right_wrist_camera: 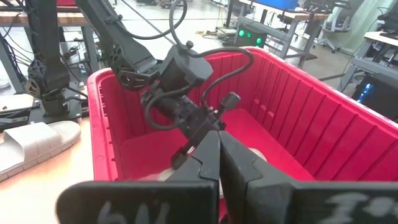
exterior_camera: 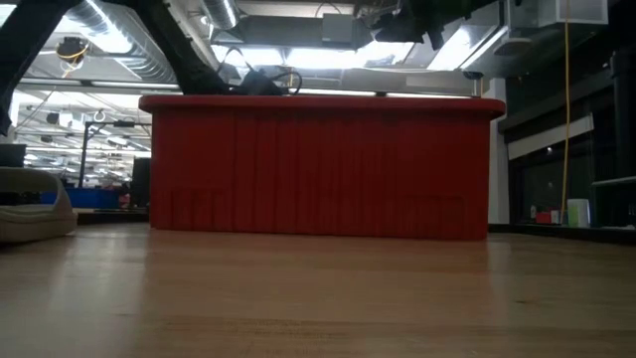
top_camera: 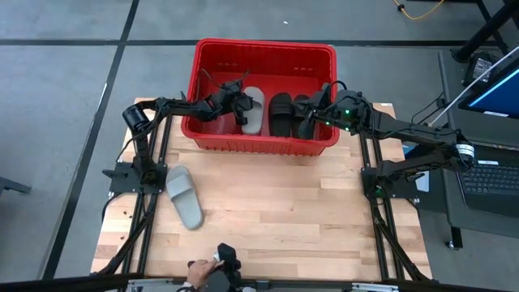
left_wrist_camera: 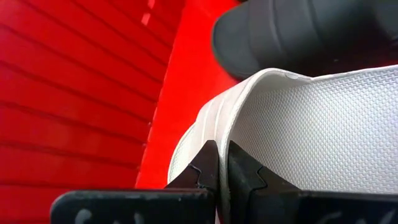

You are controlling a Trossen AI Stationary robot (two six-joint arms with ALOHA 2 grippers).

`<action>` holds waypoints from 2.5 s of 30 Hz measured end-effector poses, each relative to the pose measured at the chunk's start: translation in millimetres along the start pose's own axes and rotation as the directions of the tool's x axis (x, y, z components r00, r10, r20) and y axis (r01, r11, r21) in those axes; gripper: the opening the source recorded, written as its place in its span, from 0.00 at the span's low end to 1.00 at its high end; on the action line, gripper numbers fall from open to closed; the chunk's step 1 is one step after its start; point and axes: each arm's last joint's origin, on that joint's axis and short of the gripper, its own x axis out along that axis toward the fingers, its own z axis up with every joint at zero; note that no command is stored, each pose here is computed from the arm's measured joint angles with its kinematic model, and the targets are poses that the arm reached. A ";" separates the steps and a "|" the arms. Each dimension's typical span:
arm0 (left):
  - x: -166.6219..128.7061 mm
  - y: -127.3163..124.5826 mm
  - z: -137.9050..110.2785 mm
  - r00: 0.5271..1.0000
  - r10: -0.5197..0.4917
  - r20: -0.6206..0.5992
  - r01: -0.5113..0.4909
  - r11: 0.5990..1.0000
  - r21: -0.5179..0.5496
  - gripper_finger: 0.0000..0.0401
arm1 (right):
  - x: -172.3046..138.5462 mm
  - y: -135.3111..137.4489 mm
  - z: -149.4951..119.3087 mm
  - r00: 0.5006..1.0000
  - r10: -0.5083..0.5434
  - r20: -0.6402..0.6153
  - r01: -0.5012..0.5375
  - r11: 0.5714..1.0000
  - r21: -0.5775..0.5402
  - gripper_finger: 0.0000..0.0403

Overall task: Pick and place slides into bin
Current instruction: Put the right gray slide into the red bin, then put the gray slide into the red bin

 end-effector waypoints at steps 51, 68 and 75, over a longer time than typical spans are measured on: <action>8.3 -10.8 -8.0 0.991 -0.123 0.047 0.128 0.983 -0.128 0.25 | 0.0 0.1 -2.0 1.000 0.003 -0.020 -0.003 1.000 0.021 0.01; -18.6 1.9 2.6 0.979 -0.199 0.050 0.204 0.965 -0.164 0.30 | 0.0 0.5 -3.0 0.999 0.013 -0.030 -0.012 1.000 0.020 0.01; -49.7 27.5 22.2 0.986 -0.109 0.127 0.130 0.978 -0.165 0.30 | -0.2 0.8 -6.4 0.998 0.016 -0.065 -0.015 1.000 0.015 0.01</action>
